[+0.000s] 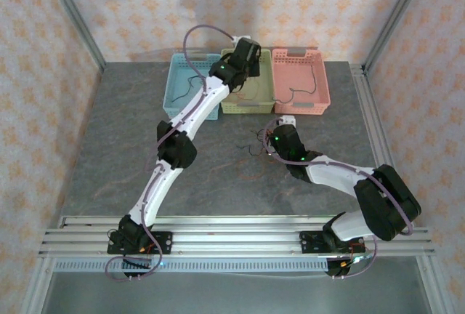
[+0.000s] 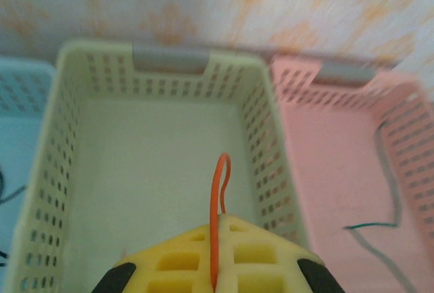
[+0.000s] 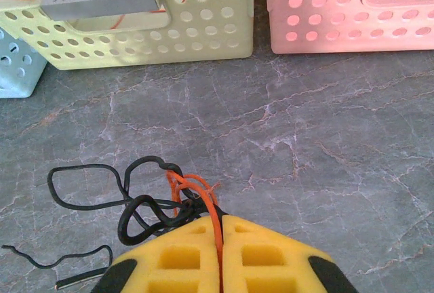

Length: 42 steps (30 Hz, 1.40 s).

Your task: Untangle the cables

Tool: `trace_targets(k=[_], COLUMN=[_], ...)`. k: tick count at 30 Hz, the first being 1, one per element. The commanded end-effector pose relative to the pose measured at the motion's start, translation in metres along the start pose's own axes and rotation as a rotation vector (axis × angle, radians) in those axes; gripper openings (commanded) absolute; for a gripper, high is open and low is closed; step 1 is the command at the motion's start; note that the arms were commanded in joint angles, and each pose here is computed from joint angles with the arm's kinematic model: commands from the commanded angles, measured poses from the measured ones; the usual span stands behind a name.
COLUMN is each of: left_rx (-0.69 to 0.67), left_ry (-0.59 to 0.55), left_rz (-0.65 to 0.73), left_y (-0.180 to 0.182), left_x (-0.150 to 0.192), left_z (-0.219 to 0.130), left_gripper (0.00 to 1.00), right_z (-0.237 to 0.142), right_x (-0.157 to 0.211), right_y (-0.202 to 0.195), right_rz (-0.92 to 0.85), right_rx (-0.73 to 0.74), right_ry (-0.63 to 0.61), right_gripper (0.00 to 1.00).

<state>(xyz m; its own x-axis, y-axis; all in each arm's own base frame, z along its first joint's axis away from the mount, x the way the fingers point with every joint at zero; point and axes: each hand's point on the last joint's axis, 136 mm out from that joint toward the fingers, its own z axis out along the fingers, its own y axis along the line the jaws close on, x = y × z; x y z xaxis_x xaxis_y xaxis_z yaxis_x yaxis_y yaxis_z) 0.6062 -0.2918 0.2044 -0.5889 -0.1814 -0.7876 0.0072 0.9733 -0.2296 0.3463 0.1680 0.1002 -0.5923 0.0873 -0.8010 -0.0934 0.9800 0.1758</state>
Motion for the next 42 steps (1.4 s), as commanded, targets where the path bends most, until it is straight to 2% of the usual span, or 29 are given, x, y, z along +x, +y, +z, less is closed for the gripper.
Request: trace_targets(k=[1,3,4,7,8,11,15,18,22,25,29,35,38,42], left_rx=[0.046,0.036,0.031,0.025,0.023,-0.032,-0.043,-0.019,0.057,0.115,0.110,0.129,0.131,0.102], left_ry=[-0.031,0.001,0.015,0.044,0.047,0.034,-0.030,-0.036,-0.009,0.036,0.122,0.238,0.279,0.315], left_rz=[-0.025,-0.015,-0.009,0.013,0.024,0.033,0.061,0.042,-0.024,-0.048,-0.029,-0.028,0.001,0.026], left_y=[0.001,0.004,0.006,0.008,0.009,0.017,0.012,0.014,0.022,0.029,0.049,0.071,0.075,0.084], left_x=[-0.011,0.003,0.008,0.012,0.009,-0.007,-0.032,-0.039,-0.022,0.016,0.085,0.189,0.223,0.250], left_z=[0.009,0.021,0.023,0.019,0.012,-0.020,-0.081,-0.124,-0.173,-0.199,-0.223,-0.235,-0.230,-0.213], left_gripper=[0.00,0.00,0.06,0.40,0.50,0.70,0.87,0.88,0.87,0.86,0.85,0.82,0.80,0.75], right_z=[-0.005,-0.004,-0.003,-0.001,0.000,-0.001,0.000,0.000,0.000,-0.002,-0.005,-0.005,-0.004,-0.004], right_x=[-0.011,-0.010,-0.009,-0.008,-0.007,-0.008,-0.008,-0.008,-0.007,-0.009,-0.011,-0.011,-0.009,-0.009], right_y=[0.003,0.002,0.002,0.004,0.004,0.004,0.007,0.009,0.013,0.018,0.018,0.020,0.021,0.021], right_rz=[0.026,0.024,0.024,0.022,0.021,0.018,0.018,0.019,0.020,0.023,0.026,0.034,0.037,0.036], right_rx=[-0.021,-0.019,-0.017,-0.023,-0.022,-0.022,-0.040,-0.054,-0.077,-0.107,-0.115,-0.126,-0.130,-0.128], right_ry=[-0.039,-0.038,-0.035,-0.026,-0.023,-0.027,-0.033,-0.032,-0.034,-0.038,-0.051,-0.049,-0.045,-0.043], right_gripper=[0.00,0.00,0.00,0.00,0.00,0.00,0.00,0.00,0.00,0.00,0.00,0.00,0.00,0.00])
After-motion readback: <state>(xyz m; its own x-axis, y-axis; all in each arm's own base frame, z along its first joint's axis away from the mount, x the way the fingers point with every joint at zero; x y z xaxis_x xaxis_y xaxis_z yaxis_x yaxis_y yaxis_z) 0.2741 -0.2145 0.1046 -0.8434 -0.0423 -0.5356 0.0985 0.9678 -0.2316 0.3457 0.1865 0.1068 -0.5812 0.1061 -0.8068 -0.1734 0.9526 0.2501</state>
